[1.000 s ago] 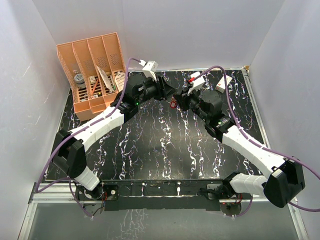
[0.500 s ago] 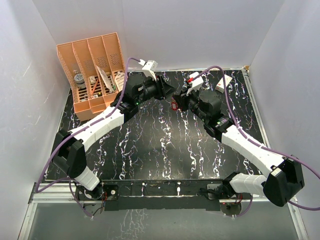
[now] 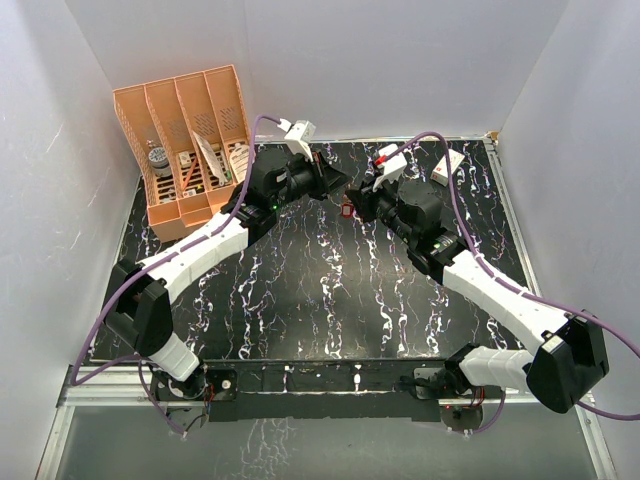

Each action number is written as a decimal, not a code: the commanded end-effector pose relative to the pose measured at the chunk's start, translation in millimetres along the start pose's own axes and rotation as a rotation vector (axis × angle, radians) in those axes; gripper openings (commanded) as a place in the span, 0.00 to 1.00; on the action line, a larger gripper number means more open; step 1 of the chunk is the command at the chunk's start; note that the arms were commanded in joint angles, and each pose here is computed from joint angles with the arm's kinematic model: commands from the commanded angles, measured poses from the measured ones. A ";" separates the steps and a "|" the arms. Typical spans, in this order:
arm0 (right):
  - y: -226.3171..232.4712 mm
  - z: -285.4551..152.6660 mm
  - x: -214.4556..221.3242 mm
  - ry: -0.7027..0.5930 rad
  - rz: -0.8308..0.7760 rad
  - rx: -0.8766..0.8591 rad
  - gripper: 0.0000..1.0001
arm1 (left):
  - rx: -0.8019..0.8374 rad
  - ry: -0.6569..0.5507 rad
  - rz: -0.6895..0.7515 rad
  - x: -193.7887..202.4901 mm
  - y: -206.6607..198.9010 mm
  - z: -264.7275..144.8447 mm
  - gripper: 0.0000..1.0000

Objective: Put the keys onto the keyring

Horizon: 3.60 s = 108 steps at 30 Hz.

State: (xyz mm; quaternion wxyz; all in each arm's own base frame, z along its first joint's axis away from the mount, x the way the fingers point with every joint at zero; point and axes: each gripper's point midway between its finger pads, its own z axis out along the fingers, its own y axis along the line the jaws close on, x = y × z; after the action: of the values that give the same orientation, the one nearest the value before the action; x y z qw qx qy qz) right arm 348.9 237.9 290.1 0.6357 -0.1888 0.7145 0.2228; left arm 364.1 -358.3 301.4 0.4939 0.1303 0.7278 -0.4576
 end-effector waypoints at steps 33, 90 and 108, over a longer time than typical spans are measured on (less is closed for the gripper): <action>-71.3 -92.6 -112.0 -0.378 0.207 0.455 0.87 | -0.012 -0.169 0.037 -51.5 0.6 -34.9 0.00; -75.5 -75.6 -94.7 -0.302 0.187 0.475 0.88 | 0.032 0.057 -0.123 81.9 71.4 55.4 0.00; -75.6 -80.9 -97.7 -0.310 0.189 0.473 0.88 | 0.023 0.123 -0.123 125.4 77.5 83.2 0.00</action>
State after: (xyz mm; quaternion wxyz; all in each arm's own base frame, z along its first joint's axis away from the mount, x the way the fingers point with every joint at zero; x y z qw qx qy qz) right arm 341.4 136.4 357.0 0.7162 0.0506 0.6850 0.1237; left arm 391.8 -408.6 115.1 0.3834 0.1071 0.7859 -0.4731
